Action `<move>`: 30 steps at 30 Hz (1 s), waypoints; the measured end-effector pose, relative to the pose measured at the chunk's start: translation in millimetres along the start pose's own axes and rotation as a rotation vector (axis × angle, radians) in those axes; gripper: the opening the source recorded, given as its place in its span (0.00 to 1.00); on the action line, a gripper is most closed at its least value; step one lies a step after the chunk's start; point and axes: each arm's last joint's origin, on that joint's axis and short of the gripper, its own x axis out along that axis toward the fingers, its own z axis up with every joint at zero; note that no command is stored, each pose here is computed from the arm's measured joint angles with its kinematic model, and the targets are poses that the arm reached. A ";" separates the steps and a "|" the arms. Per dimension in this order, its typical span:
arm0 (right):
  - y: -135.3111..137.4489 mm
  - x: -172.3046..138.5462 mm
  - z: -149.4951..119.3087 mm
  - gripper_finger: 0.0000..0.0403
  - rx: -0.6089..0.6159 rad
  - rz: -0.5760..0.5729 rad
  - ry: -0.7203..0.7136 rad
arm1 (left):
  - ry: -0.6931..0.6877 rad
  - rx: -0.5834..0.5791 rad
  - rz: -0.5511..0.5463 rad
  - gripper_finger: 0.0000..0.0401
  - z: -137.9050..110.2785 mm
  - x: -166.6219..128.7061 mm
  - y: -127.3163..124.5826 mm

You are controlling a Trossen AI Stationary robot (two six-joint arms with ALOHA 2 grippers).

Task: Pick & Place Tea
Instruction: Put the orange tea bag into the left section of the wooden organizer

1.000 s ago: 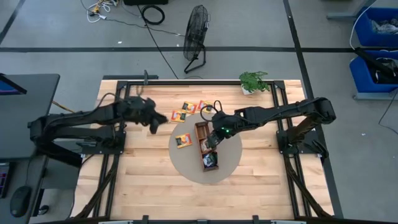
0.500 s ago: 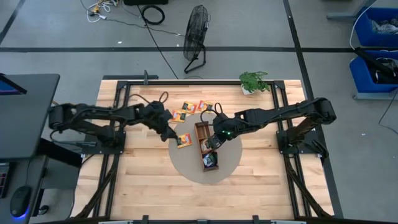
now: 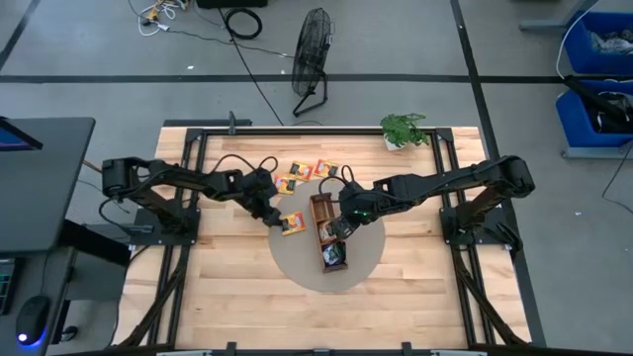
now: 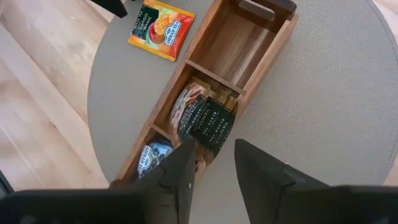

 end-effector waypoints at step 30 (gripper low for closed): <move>-0.8 0.1 1.2 0.30 0.009 -0.026 -0.039 | -0.028 -0.061 -0.005 0.38 4.9 16.2 5.4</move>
